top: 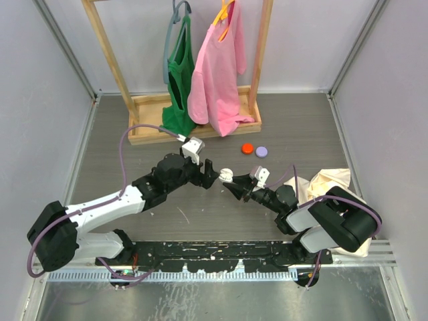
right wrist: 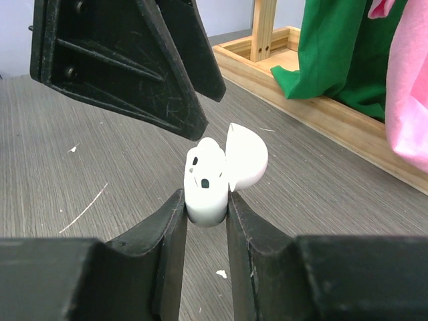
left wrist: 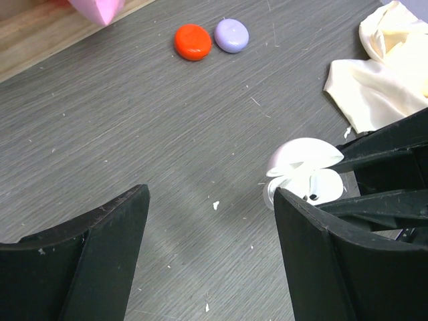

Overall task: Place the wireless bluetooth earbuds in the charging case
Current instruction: Place the earbud in the charging case, then close the charging case.

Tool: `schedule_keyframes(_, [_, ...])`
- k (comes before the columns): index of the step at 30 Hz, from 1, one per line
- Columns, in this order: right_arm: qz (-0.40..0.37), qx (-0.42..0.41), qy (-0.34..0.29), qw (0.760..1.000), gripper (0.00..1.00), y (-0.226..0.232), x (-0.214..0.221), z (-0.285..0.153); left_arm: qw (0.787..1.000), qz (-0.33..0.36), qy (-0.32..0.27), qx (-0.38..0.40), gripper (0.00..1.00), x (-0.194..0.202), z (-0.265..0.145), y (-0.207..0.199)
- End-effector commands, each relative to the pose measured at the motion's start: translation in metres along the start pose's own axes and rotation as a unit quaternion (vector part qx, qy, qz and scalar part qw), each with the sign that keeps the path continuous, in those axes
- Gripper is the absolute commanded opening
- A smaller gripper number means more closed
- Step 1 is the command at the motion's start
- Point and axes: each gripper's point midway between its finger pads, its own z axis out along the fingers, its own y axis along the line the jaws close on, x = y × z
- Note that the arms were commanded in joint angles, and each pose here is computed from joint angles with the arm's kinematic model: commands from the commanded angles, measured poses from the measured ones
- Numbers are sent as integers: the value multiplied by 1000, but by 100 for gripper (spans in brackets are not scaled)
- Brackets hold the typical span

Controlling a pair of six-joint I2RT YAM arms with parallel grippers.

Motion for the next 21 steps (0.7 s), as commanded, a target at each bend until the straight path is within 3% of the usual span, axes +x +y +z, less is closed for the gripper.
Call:
schedule_keyframes(1, [-32, -9, -81, 996, 1, 2, -43, 5, 998, -6, -54, 20, 77, -39, 3, -11])
schedule_keyframes(9, [-34, -28, -82, 996, 1, 7, -44, 7, 997, -50, -32, 44, 77, -35, -11, -5])
schedule_keyframes(21, [-29, -128, -80, 988, 1, 39, -46, 12, 983, -127, 14, 134, 81, -36, -36, -20])
